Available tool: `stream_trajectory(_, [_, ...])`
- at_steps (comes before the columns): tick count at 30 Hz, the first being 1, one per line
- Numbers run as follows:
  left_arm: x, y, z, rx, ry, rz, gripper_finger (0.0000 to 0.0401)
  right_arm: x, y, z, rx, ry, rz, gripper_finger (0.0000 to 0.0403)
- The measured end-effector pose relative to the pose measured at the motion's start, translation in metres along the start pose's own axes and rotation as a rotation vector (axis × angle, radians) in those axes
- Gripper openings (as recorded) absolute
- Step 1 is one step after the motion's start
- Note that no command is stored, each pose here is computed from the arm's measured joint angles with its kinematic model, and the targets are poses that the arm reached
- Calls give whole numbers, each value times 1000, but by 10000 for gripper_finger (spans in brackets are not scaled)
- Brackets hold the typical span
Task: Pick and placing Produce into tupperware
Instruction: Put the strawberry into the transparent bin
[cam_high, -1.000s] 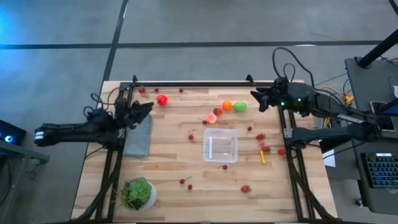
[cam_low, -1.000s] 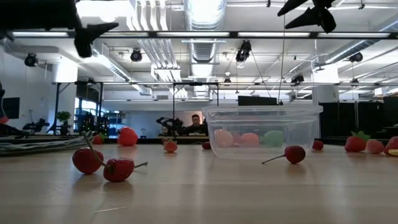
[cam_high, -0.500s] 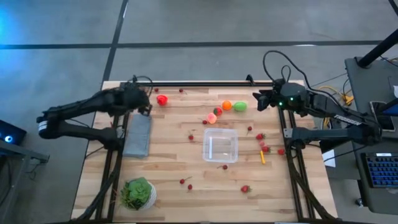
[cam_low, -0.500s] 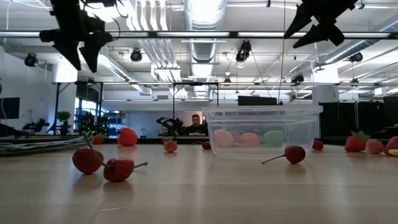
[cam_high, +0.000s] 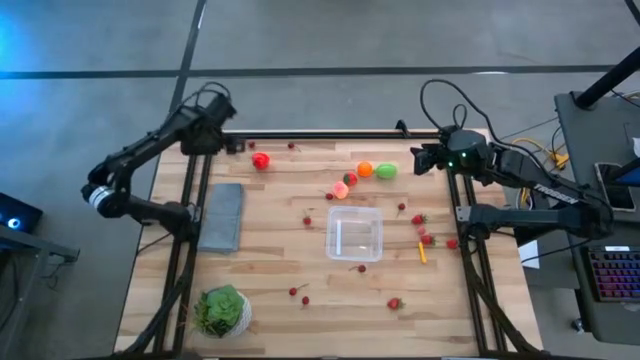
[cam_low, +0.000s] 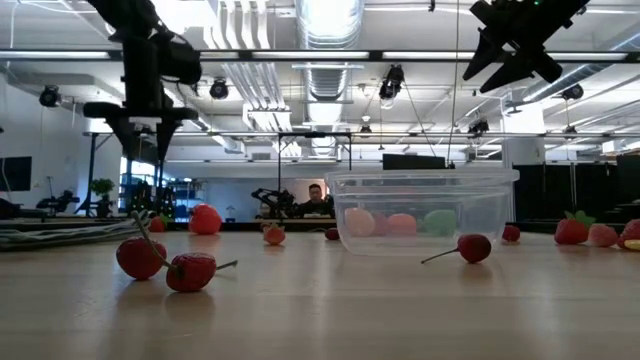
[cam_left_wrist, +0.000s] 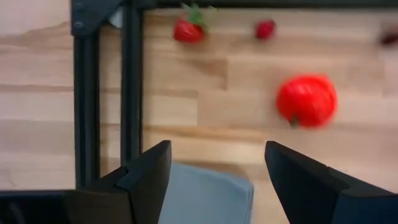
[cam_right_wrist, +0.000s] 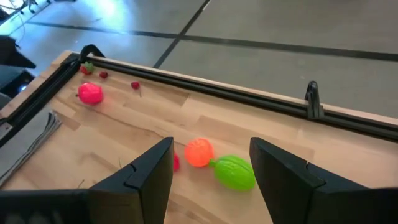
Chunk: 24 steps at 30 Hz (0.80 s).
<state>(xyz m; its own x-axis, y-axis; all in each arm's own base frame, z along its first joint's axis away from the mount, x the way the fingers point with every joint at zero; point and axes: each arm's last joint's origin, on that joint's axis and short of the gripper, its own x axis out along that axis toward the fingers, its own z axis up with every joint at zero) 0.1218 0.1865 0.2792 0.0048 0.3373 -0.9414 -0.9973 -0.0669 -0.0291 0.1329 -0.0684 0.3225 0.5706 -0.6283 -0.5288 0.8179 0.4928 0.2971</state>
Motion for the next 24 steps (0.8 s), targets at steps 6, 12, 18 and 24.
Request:
stream_trajectory(6, [12, 0, 12, -34, 25, -40, 245, 0, 0, 0, -13, -2, -4, 203])
stream_trajectory(12, [22, -4, 14, 148, 67, -23, 245, 0, 0, 0, 20, -4, -4, 203])
stream_trajectory(18, [13, -3, 13, 327, 141, -58, 245, 0, 0, 0, 50, -7, -6, 203])
stream_trajectory(24, [4, 2, 29, 474, 85, -56, 245, 1, -3, 2, 118, -16, -20, 203])
